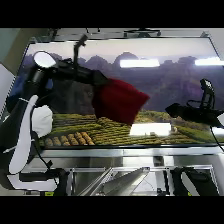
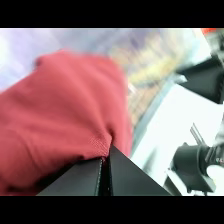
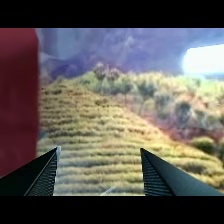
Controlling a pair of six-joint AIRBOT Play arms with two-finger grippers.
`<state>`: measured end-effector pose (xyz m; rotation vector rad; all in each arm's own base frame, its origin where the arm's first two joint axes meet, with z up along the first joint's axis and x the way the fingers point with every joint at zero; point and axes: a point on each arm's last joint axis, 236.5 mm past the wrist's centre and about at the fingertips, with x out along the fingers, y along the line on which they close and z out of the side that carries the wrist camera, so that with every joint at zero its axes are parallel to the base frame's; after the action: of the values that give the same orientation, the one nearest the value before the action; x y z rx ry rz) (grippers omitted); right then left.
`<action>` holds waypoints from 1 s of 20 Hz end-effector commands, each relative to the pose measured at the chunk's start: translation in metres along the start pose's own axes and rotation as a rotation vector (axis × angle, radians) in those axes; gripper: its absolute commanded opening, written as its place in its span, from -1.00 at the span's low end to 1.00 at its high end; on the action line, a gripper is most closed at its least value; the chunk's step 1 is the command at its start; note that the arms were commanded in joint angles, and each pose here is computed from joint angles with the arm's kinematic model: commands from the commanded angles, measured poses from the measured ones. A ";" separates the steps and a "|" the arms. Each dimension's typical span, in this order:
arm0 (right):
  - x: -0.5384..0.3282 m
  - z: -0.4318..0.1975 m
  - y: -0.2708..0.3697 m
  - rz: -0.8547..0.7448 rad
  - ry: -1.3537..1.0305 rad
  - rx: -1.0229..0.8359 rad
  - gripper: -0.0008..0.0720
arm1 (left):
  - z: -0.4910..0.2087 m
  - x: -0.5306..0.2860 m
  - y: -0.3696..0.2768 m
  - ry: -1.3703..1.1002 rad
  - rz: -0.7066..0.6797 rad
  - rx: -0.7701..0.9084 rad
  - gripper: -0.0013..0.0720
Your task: Fold the shirts.
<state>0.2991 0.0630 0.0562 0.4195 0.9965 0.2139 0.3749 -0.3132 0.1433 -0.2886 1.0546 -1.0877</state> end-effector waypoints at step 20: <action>0.116 -0.065 -0.056 -0.050 0.360 0.046 0.61 | -0.153 0.078 0.122 0.104 0.090 -0.385 0.94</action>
<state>0.3032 0.0718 -0.0494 0.3972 1.2846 0.2446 0.3344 -0.2613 -0.0382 -0.4350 1.3730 -0.8209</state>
